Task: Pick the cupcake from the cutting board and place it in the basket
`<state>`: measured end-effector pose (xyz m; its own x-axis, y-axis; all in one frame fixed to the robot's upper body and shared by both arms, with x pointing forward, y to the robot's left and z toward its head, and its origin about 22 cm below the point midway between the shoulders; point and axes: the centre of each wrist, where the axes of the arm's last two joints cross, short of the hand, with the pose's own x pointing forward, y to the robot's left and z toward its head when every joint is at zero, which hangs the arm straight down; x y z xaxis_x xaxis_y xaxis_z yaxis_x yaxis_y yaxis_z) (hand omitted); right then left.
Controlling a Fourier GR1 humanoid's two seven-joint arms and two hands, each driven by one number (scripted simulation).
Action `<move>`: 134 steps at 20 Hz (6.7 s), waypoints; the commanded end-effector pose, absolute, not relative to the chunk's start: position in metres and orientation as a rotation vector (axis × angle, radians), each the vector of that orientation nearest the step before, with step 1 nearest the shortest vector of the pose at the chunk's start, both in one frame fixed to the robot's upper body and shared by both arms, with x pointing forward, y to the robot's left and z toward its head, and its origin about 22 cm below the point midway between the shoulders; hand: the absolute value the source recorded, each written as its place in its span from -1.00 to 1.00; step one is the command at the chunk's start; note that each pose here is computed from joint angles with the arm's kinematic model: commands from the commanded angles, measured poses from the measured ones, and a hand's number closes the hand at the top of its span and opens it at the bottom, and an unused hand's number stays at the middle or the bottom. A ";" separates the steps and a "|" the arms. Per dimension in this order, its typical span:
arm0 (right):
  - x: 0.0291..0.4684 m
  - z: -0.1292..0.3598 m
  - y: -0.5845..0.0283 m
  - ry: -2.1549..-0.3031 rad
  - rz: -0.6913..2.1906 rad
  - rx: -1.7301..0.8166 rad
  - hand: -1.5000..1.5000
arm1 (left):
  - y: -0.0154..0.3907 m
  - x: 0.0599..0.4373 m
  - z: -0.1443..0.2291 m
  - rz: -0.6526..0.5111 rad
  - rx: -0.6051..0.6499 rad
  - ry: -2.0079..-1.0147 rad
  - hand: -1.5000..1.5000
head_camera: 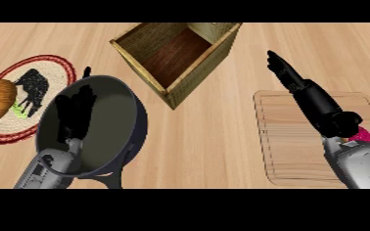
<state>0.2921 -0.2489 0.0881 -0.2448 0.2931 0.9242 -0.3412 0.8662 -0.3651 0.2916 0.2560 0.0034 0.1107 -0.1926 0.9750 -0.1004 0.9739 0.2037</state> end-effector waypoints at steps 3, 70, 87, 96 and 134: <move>0.294 0.091 -0.300 -1.732 0.310 -0.022 1.00 | 0.276 0.293 0.029 -0.217 0.309 -1.610 0.00; 0.302 0.129 -0.397 -0.447 0.945 -0.677 -1.00 | 0.297 0.272 0.058 -0.369 0.282 -1.722 0.00; 0.292 0.077 -0.385 -0.495 0.913 -0.679 -1.00 | 0.290 0.284 0.074 -0.376 0.293 -1.738 0.00; 0.288 0.072 -0.390 -0.447 0.896 -0.667 -1.00 | 0.305 0.273 0.088 -0.383 0.301 -1.723 0.00; 0.272 0.166 -0.237 -0.855 0.453 -1.336 1.00 | 0.297 0.276 0.063 -0.354 0.315 -1.689 0.00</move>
<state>0.2824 -0.2583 0.1173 0.6007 0.7885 0.1321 -0.0585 0.2081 -0.9764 0.2841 0.2926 0.0699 -0.1508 -0.4030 0.9027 -0.0494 0.9151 0.4003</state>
